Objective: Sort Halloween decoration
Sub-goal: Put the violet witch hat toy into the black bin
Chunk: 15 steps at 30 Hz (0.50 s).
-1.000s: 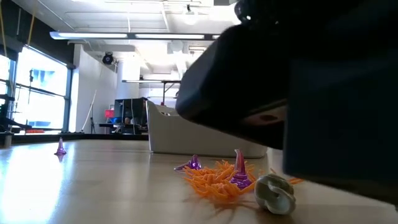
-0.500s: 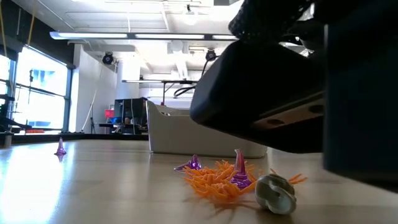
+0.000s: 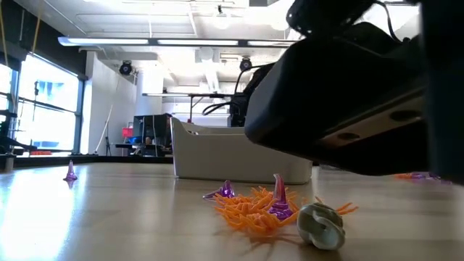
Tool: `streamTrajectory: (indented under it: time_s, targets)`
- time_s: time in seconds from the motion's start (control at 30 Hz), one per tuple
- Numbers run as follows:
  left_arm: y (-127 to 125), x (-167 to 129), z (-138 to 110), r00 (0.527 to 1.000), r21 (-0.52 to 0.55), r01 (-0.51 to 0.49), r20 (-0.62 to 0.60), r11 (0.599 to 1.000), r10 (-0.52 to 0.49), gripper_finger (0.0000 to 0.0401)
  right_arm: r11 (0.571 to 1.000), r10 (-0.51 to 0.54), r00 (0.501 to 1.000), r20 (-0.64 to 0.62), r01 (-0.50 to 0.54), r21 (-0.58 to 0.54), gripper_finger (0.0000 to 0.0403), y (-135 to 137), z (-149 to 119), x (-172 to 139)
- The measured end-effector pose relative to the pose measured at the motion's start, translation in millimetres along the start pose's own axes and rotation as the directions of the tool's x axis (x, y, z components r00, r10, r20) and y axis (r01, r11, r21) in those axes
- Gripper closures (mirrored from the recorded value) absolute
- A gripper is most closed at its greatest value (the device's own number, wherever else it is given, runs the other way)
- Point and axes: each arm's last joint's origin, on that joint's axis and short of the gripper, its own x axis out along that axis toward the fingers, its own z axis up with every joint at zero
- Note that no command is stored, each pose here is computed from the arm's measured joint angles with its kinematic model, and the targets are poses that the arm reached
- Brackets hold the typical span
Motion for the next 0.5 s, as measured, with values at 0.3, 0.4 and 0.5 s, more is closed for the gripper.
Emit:
streamTrajectory:
  time_s: [0.3,0.4,0.5]
  targets:
    - [0.0,0.0,0.0,1.0,0.001,0.0,0.0,1.0,0.0,0.0304,0.999,0.004,1.0,-0.003,-0.003,0.052,0.0401,0.4,-0.2,-0.2]
    - [0.0,0.0,0.0,1.0,0.001,0.0,0.0,1.0,0.0,0.0304,0.999,0.0,1.0,0.0,0.0,0.051,0.0401,0.0,1.3,-2.8]
    - [0.0,0.0,0.0,1.0,0.001,0.001,0.0,1.0,-0.001,0.0304,0.999,-0.006,1.0,-0.002,0.006,0.043,0.0401,-0.5,3.5,-5.9]
